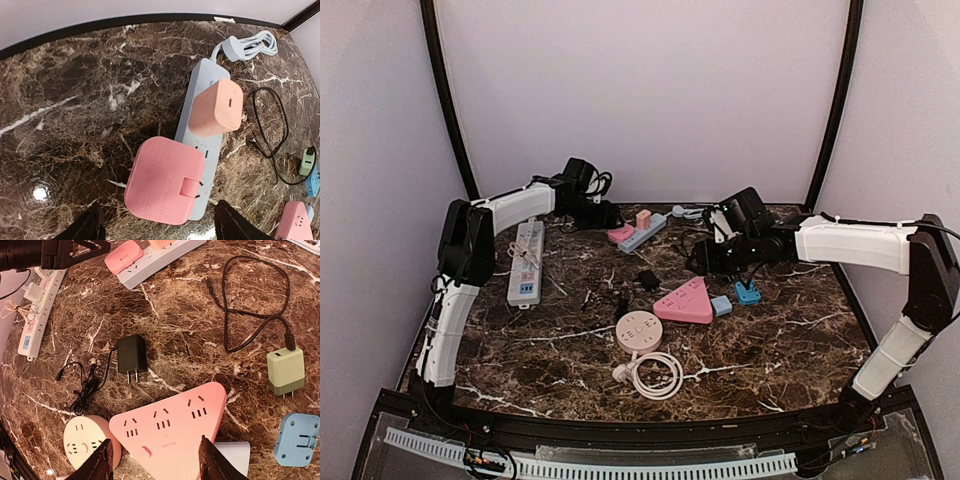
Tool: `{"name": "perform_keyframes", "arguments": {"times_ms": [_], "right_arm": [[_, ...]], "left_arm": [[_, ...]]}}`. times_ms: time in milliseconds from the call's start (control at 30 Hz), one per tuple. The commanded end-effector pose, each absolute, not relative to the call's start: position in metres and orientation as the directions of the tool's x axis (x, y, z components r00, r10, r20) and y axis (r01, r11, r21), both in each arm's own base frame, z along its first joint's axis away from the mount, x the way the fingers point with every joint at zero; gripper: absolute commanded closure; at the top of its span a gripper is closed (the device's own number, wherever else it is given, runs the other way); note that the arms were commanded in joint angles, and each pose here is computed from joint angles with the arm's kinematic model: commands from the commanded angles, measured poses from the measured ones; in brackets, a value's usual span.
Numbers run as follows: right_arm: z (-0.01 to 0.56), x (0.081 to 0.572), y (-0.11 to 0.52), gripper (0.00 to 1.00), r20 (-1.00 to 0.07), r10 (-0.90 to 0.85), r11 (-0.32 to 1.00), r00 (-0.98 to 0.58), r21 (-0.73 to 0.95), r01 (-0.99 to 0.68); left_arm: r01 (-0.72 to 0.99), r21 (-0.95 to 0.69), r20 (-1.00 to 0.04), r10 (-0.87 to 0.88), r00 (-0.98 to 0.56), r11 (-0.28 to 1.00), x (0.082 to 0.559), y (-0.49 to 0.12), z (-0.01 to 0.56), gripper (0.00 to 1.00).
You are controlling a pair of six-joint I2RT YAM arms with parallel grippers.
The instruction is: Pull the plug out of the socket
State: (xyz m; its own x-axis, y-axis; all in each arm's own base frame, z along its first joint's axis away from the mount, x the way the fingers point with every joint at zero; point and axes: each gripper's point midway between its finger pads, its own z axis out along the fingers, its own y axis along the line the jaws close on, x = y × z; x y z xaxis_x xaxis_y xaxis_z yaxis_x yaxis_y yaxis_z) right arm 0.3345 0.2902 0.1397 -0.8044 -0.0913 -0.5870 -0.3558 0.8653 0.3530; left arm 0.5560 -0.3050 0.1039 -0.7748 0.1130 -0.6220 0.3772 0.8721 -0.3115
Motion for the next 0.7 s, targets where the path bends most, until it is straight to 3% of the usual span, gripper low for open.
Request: {"name": "perform_keyframes", "arguments": {"times_ms": [0,233,667], "right_arm": [[0.156,0.336,0.286,0.45,-0.615,-0.08,0.864,-0.784,0.349,-0.362],[0.152,0.334,0.287,0.45,-0.6,-0.068,0.861,-0.797,0.368,-0.351],[0.148,0.334,0.29,0.45,-0.589,-0.069,0.855,-0.805,0.381,-0.351]], "left_arm": [[0.401,-0.435,-0.58,0.09,-0.81,0.806,0.556,-0.311,0.112,0.25],[0.299,-0.612,-0.483,-0.047,-0.874,0.732,0.564,-0.32,0.096,0.25],[0.157,-0.775,-0.349,-0.208,-0.914,0.612,0.568,-0.33,0.085,0.32]]}}
